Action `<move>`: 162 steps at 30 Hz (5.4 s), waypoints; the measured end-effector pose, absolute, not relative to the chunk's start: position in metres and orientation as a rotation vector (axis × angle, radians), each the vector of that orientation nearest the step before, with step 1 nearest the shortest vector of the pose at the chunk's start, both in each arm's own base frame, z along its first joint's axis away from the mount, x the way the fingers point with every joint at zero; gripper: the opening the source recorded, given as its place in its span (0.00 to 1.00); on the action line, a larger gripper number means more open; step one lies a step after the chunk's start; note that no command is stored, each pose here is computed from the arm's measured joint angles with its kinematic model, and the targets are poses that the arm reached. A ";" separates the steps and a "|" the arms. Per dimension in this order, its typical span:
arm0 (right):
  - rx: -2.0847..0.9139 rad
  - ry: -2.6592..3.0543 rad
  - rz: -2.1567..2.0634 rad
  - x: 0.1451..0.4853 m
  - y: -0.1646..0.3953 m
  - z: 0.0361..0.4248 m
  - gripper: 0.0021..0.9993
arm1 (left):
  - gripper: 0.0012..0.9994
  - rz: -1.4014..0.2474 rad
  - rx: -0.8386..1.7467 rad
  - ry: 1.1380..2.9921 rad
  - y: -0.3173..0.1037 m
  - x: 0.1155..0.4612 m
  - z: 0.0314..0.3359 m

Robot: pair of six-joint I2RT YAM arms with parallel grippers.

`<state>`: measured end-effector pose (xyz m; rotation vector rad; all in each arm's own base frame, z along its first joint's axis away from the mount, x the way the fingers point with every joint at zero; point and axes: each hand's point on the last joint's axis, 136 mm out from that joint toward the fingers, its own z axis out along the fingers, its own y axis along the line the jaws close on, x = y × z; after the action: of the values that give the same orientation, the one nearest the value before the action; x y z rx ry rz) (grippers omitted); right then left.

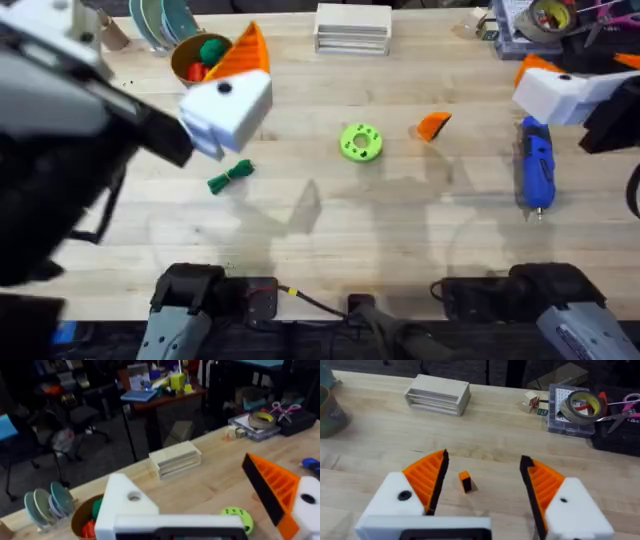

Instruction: Pick up the gripper from the table and insert it into the empty holder that is missing its gripper. Then pick up a screw, insert it into the mounting hole, and use the screwdriver to tighten it. Finally, clean up the table by picking up the vegetable and placing it into the bucket.

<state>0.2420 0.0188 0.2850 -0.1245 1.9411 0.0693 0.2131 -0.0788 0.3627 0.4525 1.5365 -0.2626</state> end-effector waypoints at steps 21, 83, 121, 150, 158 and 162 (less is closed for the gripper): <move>-0.125 1.941 0.069 0.242 0.019 0.285 0.92 | 0.99 -0.183 0.453 1.181 -0.078 0.210 0.274; -0.125 1.941 0.069 0.242 0.019 0.285 0.92 | 0.99 -0.275 0.446 1.563 -0.080 0.229 0.163; -0.125 1.941 0.069 0.242 0.019 0.285 0.92 | 0.99 -0.673 0.804 1.444 -0.143 0.175 0.164; -0.125 1.941 0.069 0.242 0.019 0.285 0.92 | 0.99 -0.913 0.880 1.430 -0.161 0.146 0.165; -0.125 1.940 0.069 0.242 0.019 0.285 0.92 | 0.99 -0.913 0.880 1.431 -0.161 0.146 0.165; -0.124 1.941 0.070 0.242 0.019 0.285 0.92 | 0.99 -0.913 0.880 1.430 -0.161 0.146 0.165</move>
<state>0.2420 0.0188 0.2852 -0.1242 1.9407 0.0695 0.1456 -0.1607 0.1652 0.8796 1.4305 -0.9128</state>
